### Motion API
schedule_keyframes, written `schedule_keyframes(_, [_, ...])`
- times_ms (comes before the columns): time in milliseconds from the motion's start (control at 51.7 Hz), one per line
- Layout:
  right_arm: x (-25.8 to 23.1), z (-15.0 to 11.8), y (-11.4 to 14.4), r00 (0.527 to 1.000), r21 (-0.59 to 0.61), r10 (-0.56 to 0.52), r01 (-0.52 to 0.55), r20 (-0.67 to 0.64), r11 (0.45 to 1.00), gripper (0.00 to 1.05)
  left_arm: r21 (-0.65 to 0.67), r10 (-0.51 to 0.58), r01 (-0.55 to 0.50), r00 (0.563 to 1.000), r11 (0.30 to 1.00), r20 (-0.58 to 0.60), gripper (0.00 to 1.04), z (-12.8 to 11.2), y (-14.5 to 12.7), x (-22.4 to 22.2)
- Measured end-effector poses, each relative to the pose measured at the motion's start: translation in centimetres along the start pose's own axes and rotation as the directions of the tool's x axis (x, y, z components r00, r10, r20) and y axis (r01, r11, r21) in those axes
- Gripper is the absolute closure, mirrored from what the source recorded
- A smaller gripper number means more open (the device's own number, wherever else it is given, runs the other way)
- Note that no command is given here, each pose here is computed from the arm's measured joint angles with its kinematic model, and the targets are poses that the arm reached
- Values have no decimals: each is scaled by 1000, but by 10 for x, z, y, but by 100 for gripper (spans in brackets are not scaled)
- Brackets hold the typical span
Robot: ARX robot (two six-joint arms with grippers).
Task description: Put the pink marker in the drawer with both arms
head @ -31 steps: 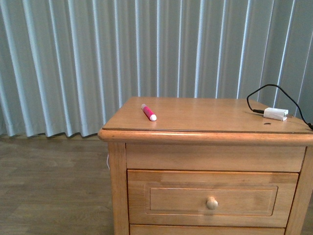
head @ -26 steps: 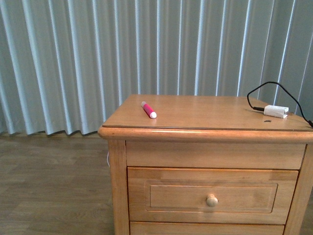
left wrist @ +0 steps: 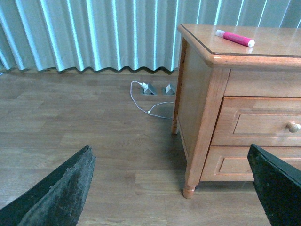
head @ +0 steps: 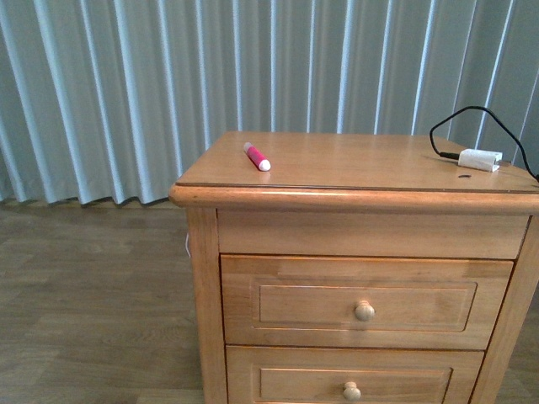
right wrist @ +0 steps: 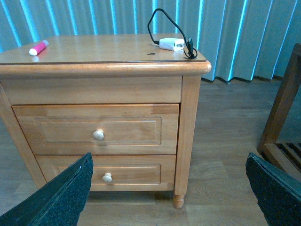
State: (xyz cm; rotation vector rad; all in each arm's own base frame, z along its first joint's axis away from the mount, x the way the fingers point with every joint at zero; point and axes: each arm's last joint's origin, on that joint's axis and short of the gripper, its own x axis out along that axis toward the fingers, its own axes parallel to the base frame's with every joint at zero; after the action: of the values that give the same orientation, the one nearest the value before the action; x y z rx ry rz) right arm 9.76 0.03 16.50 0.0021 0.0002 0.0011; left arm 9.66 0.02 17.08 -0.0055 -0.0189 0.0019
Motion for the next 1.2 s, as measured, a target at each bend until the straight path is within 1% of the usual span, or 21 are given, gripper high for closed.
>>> schedule_keyframes(1200, [0, 0, 0, 1000, 0, 0, 0, 0, 1000, 9, 0, 0, 0, 1000, 1000, 0, 6, 0, 0, 0])
